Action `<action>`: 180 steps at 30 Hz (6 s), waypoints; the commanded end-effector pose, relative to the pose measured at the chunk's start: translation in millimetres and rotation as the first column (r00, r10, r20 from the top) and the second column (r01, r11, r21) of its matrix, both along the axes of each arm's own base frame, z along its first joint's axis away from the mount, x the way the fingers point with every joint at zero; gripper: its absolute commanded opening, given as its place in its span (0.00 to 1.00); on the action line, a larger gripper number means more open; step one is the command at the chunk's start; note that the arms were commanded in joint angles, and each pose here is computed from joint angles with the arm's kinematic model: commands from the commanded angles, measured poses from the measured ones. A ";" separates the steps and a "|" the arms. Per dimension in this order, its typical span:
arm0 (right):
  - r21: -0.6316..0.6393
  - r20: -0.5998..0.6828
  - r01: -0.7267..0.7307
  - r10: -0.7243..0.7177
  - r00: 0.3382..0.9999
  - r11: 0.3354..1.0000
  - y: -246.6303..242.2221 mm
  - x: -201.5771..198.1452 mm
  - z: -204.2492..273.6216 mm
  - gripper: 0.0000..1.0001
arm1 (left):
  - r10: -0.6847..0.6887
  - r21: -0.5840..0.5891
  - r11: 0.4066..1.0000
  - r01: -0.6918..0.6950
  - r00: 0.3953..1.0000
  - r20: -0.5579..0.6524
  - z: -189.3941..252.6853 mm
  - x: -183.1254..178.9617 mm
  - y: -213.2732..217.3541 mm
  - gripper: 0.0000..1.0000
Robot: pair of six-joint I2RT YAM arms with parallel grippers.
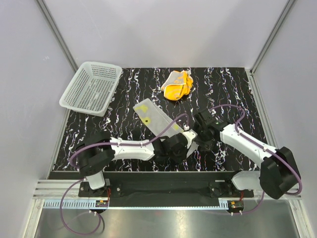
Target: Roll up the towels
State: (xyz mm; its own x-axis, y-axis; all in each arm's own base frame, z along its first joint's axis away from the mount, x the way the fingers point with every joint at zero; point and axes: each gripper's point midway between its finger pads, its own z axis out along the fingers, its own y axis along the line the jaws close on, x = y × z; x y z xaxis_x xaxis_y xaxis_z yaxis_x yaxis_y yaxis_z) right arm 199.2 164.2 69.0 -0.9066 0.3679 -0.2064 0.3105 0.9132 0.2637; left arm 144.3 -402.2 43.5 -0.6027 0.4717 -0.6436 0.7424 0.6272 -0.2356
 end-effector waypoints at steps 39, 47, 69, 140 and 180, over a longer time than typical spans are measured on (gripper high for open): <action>0.279 0.174 0.089 -0.142 0.974 0.956 31.4 22.7 -29.2 0.67 | 0.096 -0.260 0.872 -0.414 0.666 -0.739 -28.6 36.2 25.4 0.00; 0.246 0.160 0.115 -0.157 0.975 0.962 26.2 22.8 -49.2 0.52 | 0.131 -0.211 0.877 -0.431 0.638 -0.759 -35.2 40.9 32.2 0.00; 0.119 0.022 0.065 -0.068 0.997 0.991 25.4 15.2 -46.4 0.15 | 0.339 -0.063 0.929 -0.365 0.908 -0.247 8.1 68.5 77.3 0.70; 0.171 0.243 -0.005 -0.038 0.969 0.985 10.2 12.8 37.6 0.69 | -0.095 -0.479 0.875 -0.065 0.949 -0.302 39.4 -4.6 -9.8 0.09; 0.220 0.129 0.097 -0.127 0.983 0.971 12.6 -2.9 -45.5 0.65 | -0.117 -0.503 0.805 -0.314 0.747 -0.654 0.0 32.3 17.2 0.36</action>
